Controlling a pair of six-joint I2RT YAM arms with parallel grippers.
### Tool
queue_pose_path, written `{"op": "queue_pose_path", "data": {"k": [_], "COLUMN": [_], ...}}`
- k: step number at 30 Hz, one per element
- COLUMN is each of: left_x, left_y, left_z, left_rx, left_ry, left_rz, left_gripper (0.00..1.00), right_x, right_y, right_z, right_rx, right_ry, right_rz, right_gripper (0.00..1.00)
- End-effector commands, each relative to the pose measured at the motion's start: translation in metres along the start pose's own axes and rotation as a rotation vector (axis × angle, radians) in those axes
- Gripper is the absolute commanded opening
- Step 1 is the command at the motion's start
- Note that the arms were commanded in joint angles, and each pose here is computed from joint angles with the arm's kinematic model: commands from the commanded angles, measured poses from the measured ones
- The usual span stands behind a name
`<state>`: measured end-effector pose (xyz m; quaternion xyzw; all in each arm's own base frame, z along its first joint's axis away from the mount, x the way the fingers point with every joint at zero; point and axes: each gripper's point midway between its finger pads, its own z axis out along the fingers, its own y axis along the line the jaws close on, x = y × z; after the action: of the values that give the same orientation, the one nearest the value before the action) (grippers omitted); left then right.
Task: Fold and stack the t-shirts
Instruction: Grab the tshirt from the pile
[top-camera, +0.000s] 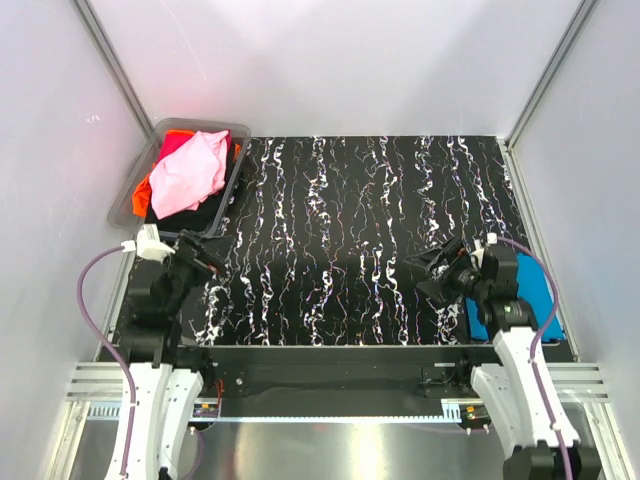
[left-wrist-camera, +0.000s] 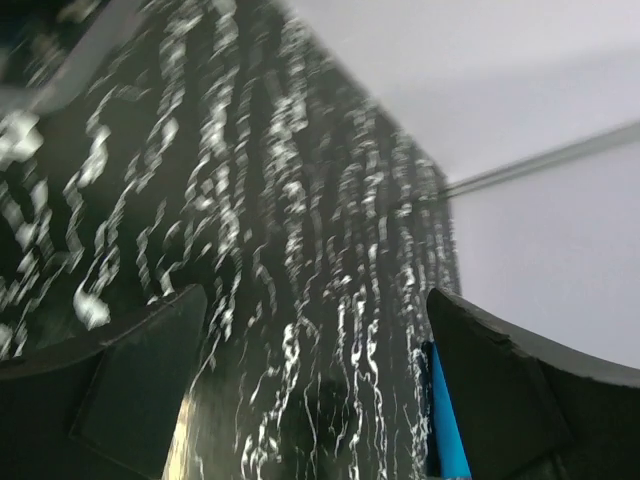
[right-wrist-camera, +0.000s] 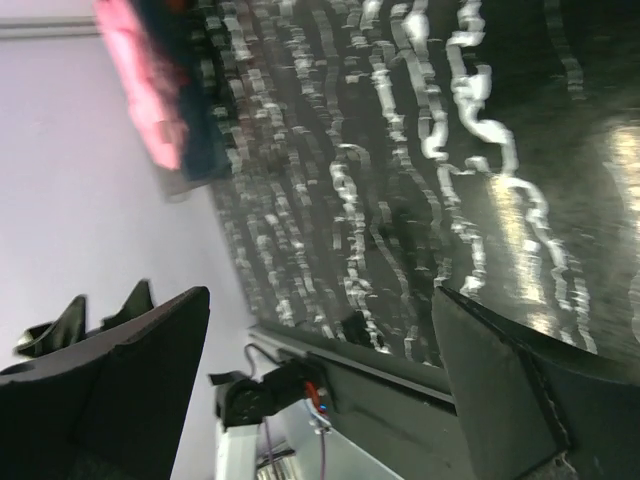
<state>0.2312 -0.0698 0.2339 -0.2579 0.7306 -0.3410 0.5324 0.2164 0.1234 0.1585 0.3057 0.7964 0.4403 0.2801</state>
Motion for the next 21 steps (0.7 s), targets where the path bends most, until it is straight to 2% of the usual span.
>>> {"op": "queue_pose_path", "data": {"k": [1, 2, 3, 5, 10, 12, 14, 15, 17, 18, 20, 21], "left_x": [0.002, 0.005, 0.008, 0.003, -0.027, -0.037, -0.064, -0.071, -0.105, -0.117, -0.145, -0.152], "left_y": [0.022, 0.022, 0.019, 0.017, -0.003, -0.001, -0.013, 0.003, -0.006, 0.013, 0.013, 0.016], "left_z": [-0.008, -0.008, -0.009, -0.004, 0.021, 0.039, 0.054, 0.072, 0.082, 0.095, 0.109, 0.120], "left_rx": [-0.231, -0.246, -0.242, -0.257, -0.218, -0.239, -0.240, -0.315, -0.352, -0.445, -0.482, -0.490], "left_ry": [0.067, 0.102, 0.140, 0.156, 0.090, 0.086, 0.044, 0.050, -0.017, -0.044, -0.098, -0.102], "left_rz": [-0.104, -0.102, -0.076, -0.056, -0.042, -0.019, 0.066, 0.099, 0.201, 0.220, 0.251, 0.283], "left_gripper": [0.99, 0.99, 0.99, 0.99, 0.99, 0.99, 0.99, 0.99, 0.98, 0.98, 0.97, 0.92], "right_x": [-0.013, -0.012, -0.008, -0.003, 0.006, 0.012, 0.010, 0.006, 0.003, -0.001, -0.005, -0.010], "right_y": [-0.011, -0.013, 0.002, 0.007, 0.007, 0.005, 0.008, 0.010, 0.013, 0.021, 0.027, 0.032], "right_z": [-0.004, -0.001, -0.002, 0.000, -0.001, 0.000, 0.002, 0.002, 0.002, 0.001, 0.002, 0.002], "right_rx": [0.141, 0.162, 0.112, 0.091, 0.079, 0.062, 0.041, 0.044, 0.036, 0.021, 0.011, 0.008], "right_ry": [-0.015, 0.020, 0.067, 0.147, 0.243, 0.263, 0.257, 0.241, 0.239, 0.233, 0.229, 0.213], "right_rz": [-0.079, -0.097, -0.123, -0.177, -0.146, -0.108, -0.125, -0.139, -0.180, -0.202, -0.225, -0.244], "right_gripper": [1.00, 0.99, 1.00, 1.00, 1.00, 1.00, 1.00, 0.99, 0.95, 0.95, 0.94, 0.94]}}
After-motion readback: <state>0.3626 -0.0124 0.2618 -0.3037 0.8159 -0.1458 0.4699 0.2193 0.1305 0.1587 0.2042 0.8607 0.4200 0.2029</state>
